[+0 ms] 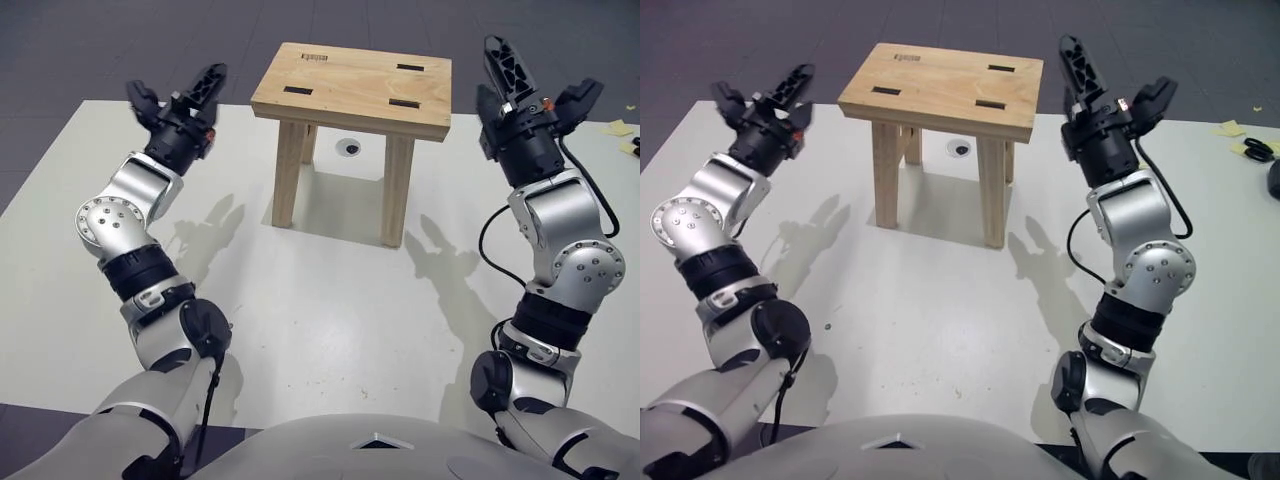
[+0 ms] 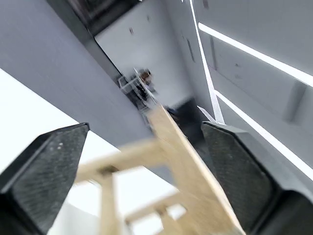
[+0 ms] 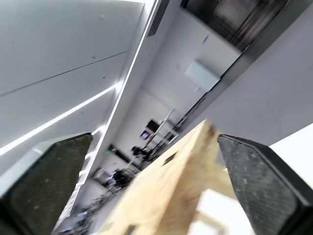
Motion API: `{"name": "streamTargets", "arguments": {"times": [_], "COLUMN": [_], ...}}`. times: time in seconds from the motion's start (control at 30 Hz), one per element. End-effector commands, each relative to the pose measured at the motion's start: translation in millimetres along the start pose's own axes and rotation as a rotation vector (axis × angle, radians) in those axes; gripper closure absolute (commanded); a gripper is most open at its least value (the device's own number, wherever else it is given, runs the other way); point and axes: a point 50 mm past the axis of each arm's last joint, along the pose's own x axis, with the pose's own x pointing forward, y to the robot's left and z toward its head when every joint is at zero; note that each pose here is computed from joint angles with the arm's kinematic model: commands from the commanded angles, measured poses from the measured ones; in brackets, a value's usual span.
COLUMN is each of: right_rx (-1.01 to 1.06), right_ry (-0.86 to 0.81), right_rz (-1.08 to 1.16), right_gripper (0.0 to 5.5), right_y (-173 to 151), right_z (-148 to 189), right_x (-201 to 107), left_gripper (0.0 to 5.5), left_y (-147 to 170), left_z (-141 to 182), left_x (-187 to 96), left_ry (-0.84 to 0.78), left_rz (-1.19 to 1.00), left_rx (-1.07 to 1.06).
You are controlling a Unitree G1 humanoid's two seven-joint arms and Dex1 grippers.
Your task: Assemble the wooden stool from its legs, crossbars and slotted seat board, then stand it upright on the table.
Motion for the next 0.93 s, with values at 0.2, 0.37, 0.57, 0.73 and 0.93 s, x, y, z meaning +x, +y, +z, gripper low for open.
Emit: {"name": "streamTargets", "arguments": {"times": [0.2, 0.37, 0.57, 0.73, 0.93], "right_rx": [-0.852, -0.870, -0.903, -0.904, -0.983], "right_ry": [0.121, 0.042, 0.036, 0.003, -0.004], "right_rz": [-0.286, -0.341, -0.279, -0.313, -0.456], "right_gripper": [0.10, 0.10, 0.10, 0.10, 0.10], "right_y": [-77, -98, -96, -99, -109], "right_z": [-37, -44, -76, -85, -94], "right_x": [-28, -41, -37, -33, -39], "left_gripper": [0.11, 0.11, 0.11, 0.11, 0.11], "left_y": [9, 21, 37, 47, 60], "left_z": [-39, -51, -69, -59, -58], "left_x": [-22, -25, -28, -18, -5], "left_ry": [-0.138, -0.110, -0.038, -0.060, 0.068], "left_rz": [0.148, 0.153, 0.127, 0.194, 0.284], "left_rx": [0.571, 0.633, 0.796, 0.848, 0.695]}}
